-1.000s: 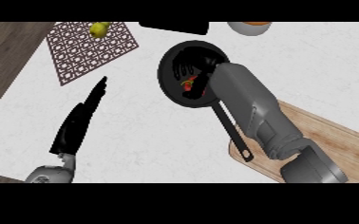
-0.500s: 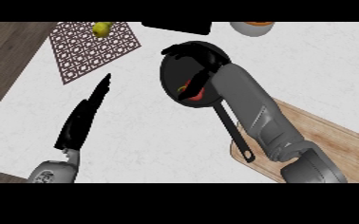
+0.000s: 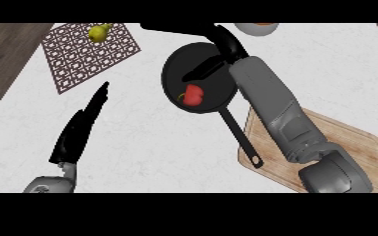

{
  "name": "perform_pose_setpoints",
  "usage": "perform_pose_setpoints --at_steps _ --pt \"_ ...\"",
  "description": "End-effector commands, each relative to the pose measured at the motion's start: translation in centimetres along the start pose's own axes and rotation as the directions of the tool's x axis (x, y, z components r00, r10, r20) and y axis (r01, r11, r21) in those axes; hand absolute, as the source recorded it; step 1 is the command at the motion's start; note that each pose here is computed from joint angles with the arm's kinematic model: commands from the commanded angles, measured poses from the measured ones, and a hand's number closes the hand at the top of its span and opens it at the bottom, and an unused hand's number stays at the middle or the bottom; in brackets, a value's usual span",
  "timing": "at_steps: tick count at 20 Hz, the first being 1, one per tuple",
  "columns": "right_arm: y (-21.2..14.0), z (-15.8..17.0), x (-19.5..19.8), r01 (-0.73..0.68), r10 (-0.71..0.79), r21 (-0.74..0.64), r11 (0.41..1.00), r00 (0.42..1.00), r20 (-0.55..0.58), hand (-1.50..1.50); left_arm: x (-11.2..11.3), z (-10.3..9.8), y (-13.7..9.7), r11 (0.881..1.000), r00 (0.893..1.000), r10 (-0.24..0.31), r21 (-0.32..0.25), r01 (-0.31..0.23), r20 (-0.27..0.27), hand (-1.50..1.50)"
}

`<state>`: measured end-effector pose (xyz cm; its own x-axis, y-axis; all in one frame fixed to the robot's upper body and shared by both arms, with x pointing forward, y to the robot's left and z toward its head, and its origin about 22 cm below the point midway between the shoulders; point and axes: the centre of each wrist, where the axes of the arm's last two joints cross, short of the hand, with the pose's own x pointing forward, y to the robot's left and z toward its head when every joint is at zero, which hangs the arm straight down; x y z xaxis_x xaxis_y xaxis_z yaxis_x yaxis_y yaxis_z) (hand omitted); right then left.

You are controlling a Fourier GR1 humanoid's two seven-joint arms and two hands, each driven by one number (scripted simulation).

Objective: Pick the bell pepper from the cutting board and place it in the pan

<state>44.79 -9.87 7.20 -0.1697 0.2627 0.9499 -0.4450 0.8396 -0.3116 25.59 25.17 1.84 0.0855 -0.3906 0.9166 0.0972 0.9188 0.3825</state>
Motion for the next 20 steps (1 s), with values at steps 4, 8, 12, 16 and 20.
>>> perform_pose_setpoints --at_steps 4,8,12,16,20 --pt "-6.9 2.1 -0.9 0.062 -0.058 -0.14 0.988 0.998 0.032 -1.5 0.6 0.6 0.3 1.0 1.0 -0.004 0.017 0.004 0.02 0.0" --pt "-10.6 3.9 -1.5 0.028 -0.017 -0.143 0.989 0.997 0.074 -1.5 0.7 0.2 0.6 0.999 1.0 0.001 0.033 -0.002 0.023 0.0" --pt "-14.4 5.8 -1.4 0.011 0.005 -0.191 0.981 0.996 0.085 -1.5 -0.4 0.9 1.6 0.999 1.0 0.0 0.034 -0.001 0.01 0.0" --pt "-17.6 7.6 -1.1 -0.016 0.027 -0.164 0.986 0.997 0.066 -1.5 -0.2 1.0 0.7 1.0 1.0 -0.004 0.018 0.004 0.013 0.0" --pt "-19.9 9.3 -1.0 -0.017 0.03 -0.169 0.986 0.997 0.074 -1.5 -0.4 0.9 0.5 1.0 1.0 -0.001 0.004 0.001 0.017 0.0"
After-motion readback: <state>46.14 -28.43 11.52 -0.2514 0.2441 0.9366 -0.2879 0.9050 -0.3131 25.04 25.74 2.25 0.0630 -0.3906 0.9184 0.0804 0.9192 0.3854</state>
